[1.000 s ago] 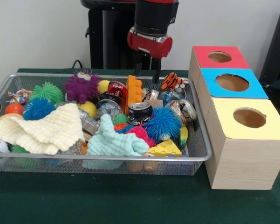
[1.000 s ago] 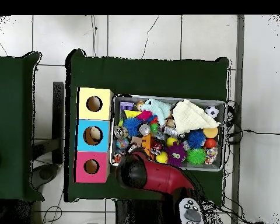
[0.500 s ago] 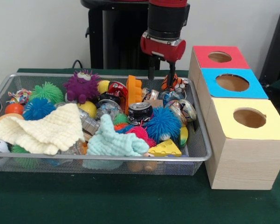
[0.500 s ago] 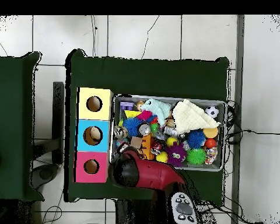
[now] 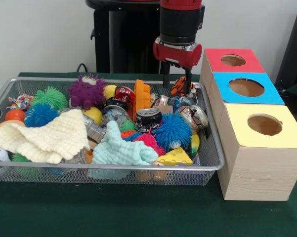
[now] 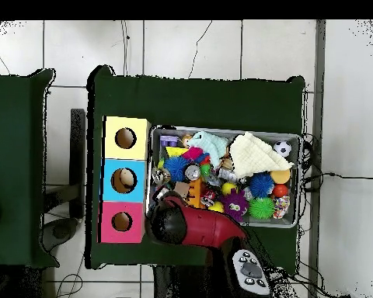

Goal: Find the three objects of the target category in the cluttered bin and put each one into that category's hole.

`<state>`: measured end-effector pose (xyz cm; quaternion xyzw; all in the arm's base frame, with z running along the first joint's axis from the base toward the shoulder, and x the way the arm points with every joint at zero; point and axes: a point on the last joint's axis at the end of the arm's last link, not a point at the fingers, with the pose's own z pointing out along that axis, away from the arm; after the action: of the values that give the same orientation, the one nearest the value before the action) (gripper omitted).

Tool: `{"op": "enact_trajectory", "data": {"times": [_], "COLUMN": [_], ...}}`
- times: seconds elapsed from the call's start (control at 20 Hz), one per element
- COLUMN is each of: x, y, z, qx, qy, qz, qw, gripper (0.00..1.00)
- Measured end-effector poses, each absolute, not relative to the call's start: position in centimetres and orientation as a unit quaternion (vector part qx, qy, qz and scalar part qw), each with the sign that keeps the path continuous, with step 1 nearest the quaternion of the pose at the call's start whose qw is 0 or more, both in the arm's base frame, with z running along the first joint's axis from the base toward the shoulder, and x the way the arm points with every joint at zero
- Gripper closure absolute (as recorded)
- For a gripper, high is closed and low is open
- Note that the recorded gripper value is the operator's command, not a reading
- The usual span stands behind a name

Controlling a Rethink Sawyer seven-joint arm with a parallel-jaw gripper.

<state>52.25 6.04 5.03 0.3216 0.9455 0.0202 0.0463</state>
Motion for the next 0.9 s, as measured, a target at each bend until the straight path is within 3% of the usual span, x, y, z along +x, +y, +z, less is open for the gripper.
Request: {"op": "enact_trajectory", "data": {"times": [0.9], "x": [50.7], "y": [9.5], "z": [1.5], "qx": [0.289], "qy": [0.955], "qz": [0.067], "qw": [-0.002], "gripper": [0.0]}}
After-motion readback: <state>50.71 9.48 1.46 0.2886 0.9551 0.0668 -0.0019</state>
